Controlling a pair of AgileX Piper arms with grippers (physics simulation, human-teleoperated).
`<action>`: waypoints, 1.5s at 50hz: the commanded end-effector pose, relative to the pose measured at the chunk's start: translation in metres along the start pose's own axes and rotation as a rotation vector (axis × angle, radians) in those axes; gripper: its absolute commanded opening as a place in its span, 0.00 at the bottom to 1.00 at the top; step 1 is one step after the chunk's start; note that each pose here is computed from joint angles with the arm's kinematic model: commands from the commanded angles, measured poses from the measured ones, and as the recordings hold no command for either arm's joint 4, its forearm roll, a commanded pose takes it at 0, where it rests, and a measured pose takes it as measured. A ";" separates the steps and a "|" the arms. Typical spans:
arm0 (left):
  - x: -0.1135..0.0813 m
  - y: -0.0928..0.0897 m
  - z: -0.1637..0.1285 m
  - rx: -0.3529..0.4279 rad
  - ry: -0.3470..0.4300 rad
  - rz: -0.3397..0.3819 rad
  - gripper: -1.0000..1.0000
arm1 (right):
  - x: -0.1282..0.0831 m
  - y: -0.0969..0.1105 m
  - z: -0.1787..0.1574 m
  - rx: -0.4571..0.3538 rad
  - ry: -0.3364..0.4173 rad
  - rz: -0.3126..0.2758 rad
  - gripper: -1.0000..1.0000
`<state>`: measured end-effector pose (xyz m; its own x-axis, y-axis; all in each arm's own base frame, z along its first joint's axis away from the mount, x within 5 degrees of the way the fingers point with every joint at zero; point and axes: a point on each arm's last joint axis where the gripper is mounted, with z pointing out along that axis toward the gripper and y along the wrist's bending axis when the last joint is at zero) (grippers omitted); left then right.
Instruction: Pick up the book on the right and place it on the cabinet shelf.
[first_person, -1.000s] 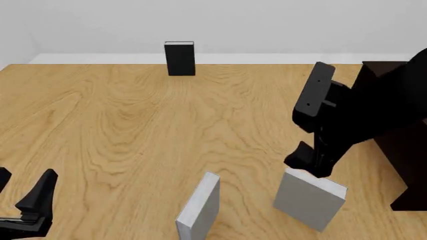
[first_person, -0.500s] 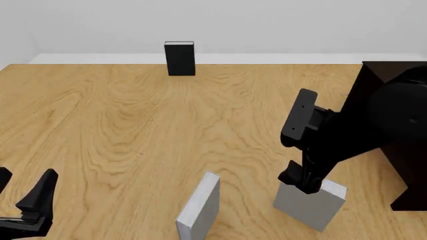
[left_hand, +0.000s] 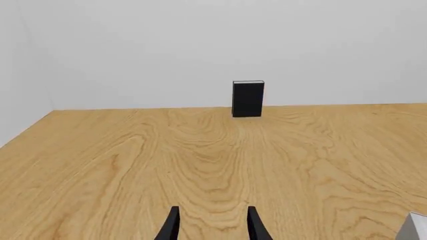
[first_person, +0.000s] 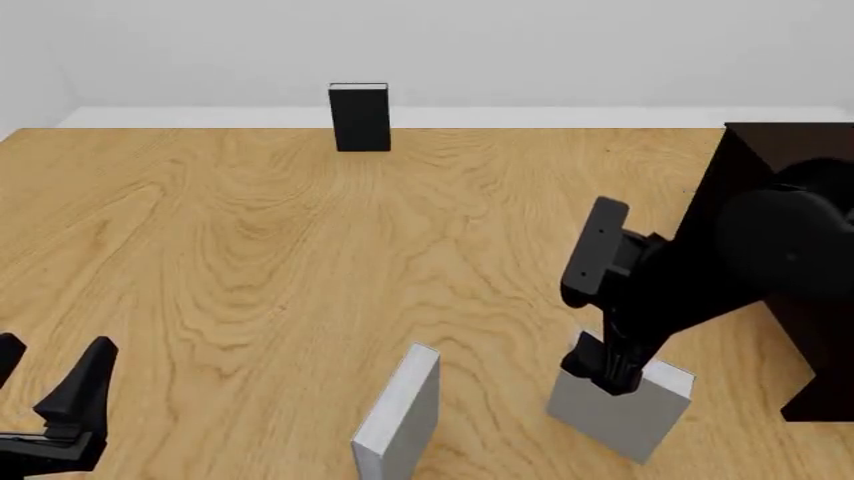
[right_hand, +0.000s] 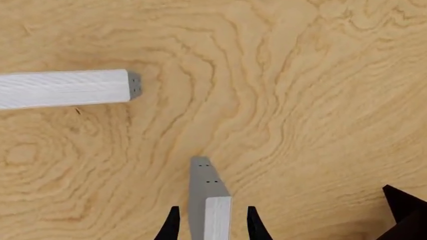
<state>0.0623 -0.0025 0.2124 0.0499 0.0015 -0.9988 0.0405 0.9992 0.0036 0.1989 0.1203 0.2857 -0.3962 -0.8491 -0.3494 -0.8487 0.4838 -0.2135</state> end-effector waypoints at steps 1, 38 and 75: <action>0.000 0.000 0.001 0.000 0.002 0.002 1.00 | 0.008 -0.004 0.011 0.001 0.021 -0.003 1.00; 0.000 0.000 0.002 -0.002 0.005 -0.003 1.00 | 0.014 -0.003 0.037 -0.011 0.046 0.001 1.00; 0.000 0.000 0.003 -0.005 0.006 -0.008 1.00 | 0.021 0.003 0.045 -0.020 0.056 -0.003 0.00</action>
<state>0.0646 -0.0024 0.2125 0.0440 -0.0036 -0.9990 0.0368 0.9993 -0.0020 0.2044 0.1167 0.2359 -0.4159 -0.8567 -0.3052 -0.8563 0.4819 -0.1859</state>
